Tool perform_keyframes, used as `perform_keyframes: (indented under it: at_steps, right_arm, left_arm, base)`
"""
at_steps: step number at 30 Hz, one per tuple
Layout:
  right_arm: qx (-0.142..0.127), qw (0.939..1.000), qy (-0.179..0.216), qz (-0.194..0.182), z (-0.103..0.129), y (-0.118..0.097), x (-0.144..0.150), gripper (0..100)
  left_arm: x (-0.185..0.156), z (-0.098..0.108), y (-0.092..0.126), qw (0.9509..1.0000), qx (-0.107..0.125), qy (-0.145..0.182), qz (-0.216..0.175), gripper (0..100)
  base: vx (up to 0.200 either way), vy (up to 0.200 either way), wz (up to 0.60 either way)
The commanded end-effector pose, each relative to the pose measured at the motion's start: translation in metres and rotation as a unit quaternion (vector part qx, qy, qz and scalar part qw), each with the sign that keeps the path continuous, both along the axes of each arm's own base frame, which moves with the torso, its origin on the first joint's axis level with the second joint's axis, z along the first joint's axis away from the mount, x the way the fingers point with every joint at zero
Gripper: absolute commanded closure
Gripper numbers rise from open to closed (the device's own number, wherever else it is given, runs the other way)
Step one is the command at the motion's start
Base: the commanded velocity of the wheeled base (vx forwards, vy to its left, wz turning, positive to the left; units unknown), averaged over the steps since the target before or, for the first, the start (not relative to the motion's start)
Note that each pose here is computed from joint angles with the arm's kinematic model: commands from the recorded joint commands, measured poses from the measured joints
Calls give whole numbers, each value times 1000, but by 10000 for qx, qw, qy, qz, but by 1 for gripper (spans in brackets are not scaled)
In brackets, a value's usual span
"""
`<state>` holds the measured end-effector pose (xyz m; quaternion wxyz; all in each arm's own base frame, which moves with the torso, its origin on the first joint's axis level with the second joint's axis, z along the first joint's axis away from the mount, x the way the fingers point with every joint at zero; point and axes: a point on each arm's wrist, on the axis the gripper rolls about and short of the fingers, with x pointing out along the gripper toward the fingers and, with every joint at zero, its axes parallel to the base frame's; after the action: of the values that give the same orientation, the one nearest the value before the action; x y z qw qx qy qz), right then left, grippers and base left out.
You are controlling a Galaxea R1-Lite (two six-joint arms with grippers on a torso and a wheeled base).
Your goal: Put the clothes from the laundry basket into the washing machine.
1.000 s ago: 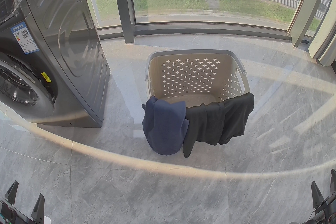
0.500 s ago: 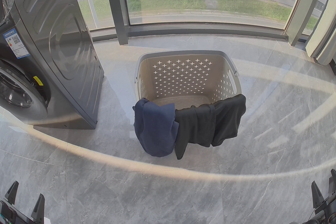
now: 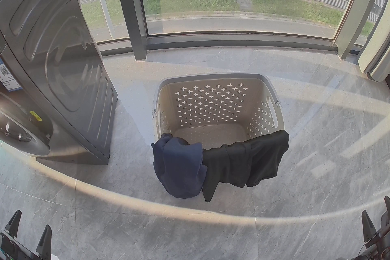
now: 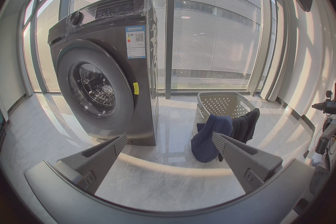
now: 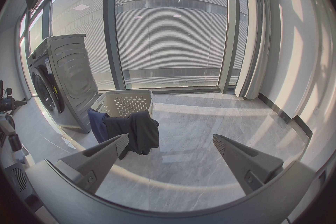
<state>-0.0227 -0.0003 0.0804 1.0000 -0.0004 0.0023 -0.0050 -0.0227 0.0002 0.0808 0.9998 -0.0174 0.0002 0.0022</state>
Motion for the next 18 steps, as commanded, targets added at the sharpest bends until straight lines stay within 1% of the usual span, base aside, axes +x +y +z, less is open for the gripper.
perform_keyframes:
  at_steps: [1, 7, 13, 18]
  right_arm:
    - [-3, 10000, -8, 4, -5, 0, 0, 0]
    - [-3, 10000, -8, 12, -5, 0, 0, 0]
    - [-3, 10000, -8, 12, -5, 0, 0, 0]
    - [-3, 10000, -8, 12, -5, 0, 0, 0]
  left_arm:
    - [0, -5, 0, 10000, -2, 13, 8, 0]
    - [0, -5, 0, 10000, -2, 21, 8, 0]
    - [0, -5, 0, 10000, -2, 21, 1, 0]
    - [0, -5, 0, 10000, -2, 6, 8, 0]
  base:
    - [0, -200, 0]
    - [0, -200, 0]
    - [0, 0, 0]
    - [200, 0, 0]
